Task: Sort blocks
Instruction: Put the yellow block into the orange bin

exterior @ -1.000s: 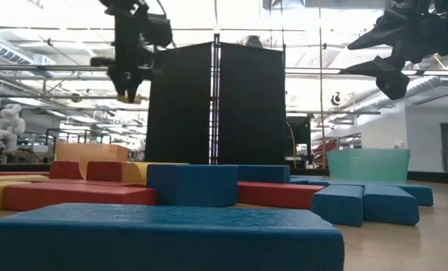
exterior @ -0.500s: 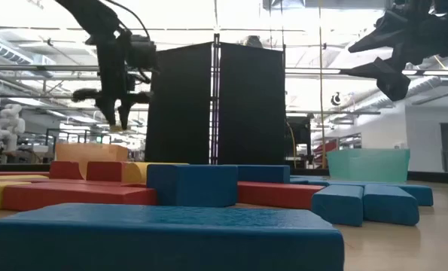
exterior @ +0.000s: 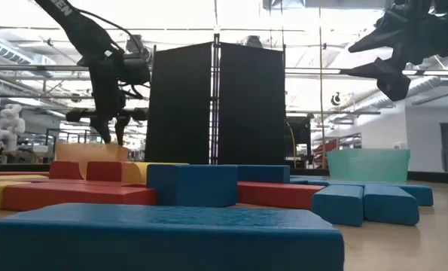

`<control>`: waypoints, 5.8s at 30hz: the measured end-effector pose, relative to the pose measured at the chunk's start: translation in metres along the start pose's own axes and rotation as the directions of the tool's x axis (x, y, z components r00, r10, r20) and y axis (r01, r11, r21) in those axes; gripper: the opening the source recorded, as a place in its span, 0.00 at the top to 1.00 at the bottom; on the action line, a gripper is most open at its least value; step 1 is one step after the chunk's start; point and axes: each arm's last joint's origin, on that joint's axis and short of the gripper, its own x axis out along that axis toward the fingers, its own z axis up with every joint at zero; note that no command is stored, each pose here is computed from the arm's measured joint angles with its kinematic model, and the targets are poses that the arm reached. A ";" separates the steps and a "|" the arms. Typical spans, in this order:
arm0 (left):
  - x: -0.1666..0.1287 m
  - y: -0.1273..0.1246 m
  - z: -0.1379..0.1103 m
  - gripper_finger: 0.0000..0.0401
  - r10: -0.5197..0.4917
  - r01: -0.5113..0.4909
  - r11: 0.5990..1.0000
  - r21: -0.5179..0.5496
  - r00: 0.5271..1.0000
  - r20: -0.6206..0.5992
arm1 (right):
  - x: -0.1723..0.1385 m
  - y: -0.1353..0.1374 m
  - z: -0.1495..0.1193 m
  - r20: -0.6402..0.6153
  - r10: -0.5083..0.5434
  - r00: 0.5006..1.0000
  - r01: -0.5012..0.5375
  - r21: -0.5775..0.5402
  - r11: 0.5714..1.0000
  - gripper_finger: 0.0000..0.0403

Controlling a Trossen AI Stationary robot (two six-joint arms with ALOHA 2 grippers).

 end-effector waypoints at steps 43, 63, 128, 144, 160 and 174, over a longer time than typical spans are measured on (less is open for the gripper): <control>-0.137 -0.016 -0.004 0.51 -0.565 0.514 0.756 0.405 0.825 0.007 | 0.000 0.000 0.000 0.002 0.000 1.000 0.000 0.012 1.000 0.52; -0.197 -0.065 -0.143 0.50 -0.692 0.785 0.239 0.572 0.551 -0.467 | 0.000 0.000 0.000 0.005 -0.002 1.000 0.002 0.027 1.000 0.52; -0.124 -0.101 -0.269 0.50 -0.363 0.691 0.134 0.710 0.701 -0.614 | 0.000 -0.003 -0.004 -0.038 -0.035 0.999 0.036 0.034 0.999 0.52; -0.117 -0.100 -0.276 0.50 -0.327 0.693 0.265 0.670 0.719 -0.614 | 0.000 -0.004 -0.005 -0.049 -0.045 0.998 0.047 0.034 0.998 0.52; -0.114 -0.101 -0.276 0.50 -0.347 0.656 0.386 0.649 0.755 -0.556 | 0.000 -0.004 -0.005 -0.048 -0.045 0.998 0.047 0.033 0.998 0.52; -0.101 -0.119 -0.307 0.50 -0.241 0.626 0.400 0.670 0.777 -0.582 | 0.000 -0.006 -0.007 -0.068 -0.064 0.996 0.067 0.035 0.997 0.52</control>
